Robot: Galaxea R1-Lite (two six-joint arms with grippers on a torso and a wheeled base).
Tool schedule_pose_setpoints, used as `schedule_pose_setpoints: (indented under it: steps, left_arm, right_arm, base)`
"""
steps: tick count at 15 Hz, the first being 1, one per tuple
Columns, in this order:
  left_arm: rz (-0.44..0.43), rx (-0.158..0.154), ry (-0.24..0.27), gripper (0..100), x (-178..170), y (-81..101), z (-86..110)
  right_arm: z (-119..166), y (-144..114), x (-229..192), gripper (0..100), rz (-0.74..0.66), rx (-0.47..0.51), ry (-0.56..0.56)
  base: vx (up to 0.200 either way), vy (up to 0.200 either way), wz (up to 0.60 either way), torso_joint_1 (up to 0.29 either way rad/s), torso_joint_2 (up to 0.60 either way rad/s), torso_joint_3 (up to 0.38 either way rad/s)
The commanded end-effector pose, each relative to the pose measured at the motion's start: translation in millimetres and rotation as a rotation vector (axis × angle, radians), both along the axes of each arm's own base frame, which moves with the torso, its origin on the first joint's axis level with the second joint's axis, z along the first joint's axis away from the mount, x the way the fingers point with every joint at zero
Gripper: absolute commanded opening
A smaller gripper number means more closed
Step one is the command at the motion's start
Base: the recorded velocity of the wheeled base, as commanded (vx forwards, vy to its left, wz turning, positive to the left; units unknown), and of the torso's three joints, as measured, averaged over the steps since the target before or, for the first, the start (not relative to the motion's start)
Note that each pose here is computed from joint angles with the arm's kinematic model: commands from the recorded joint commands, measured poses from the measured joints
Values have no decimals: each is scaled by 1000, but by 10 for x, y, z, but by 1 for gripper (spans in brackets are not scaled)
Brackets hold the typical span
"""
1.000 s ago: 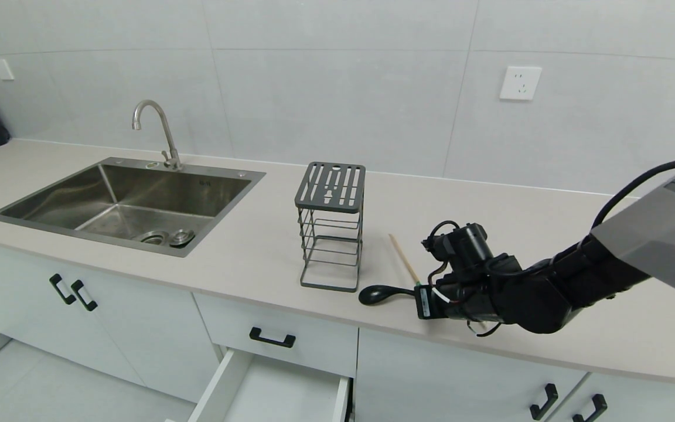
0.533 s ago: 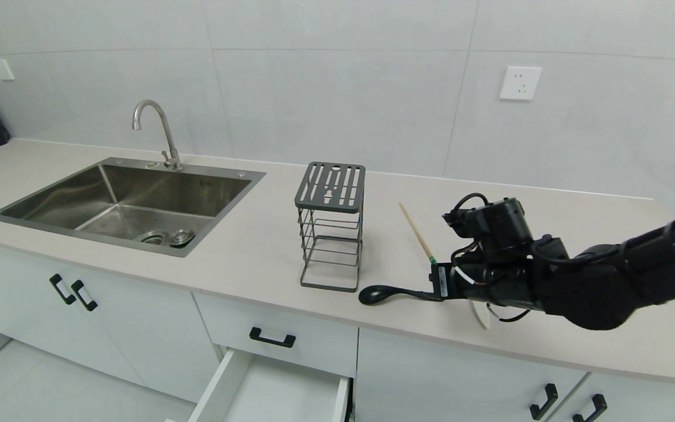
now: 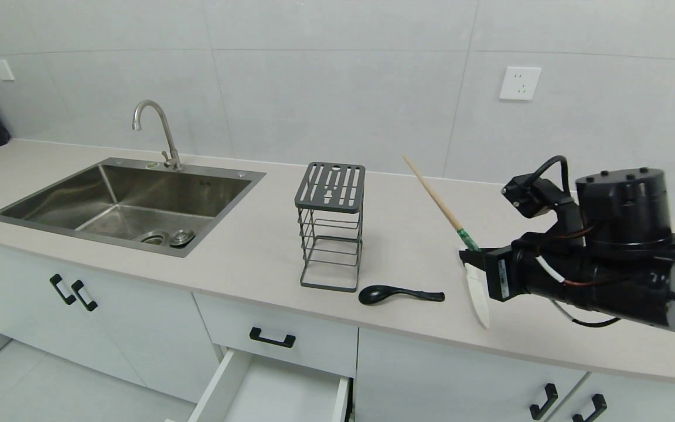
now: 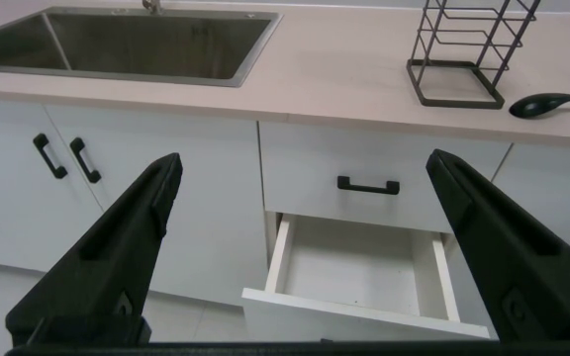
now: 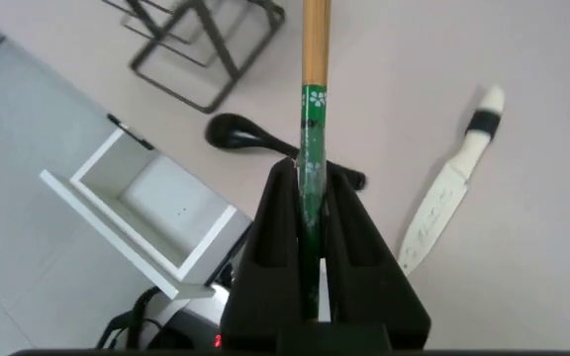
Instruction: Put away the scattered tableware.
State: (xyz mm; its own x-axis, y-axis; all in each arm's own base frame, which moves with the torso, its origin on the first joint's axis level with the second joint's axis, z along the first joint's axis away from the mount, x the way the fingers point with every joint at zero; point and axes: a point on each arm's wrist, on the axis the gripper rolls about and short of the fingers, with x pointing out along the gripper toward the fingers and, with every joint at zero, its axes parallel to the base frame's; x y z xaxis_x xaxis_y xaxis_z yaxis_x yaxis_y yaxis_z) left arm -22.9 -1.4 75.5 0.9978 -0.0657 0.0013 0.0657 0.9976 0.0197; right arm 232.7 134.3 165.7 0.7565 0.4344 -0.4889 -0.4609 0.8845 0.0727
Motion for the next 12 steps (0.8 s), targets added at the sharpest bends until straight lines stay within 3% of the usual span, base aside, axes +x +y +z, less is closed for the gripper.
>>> schedule_pose_setpoints:
  steps: [1,7,9,12]
  left_arm:
    - [0,0,1,100,1,0,0]
    - [0,0,1,100,1,0,0]
    - [0,0,1,100,1,0,0]
    - [0,0,1,100,1,0,0]
  right_arm:
    - [303,-34,-269,0,118,26,-123]
    - [304,279,-622,0,442,-30,-174]
    - [174,472,-719,0,596,-20,-115]
    - [-55,778,-875,0,720,-53,-28]
  base:
    - [0,0,0,0,0,0]
    - [0,0,0,0,0,0]
    - [0,0,0,0,0,0]
    - [0,0,0,0,0,0]
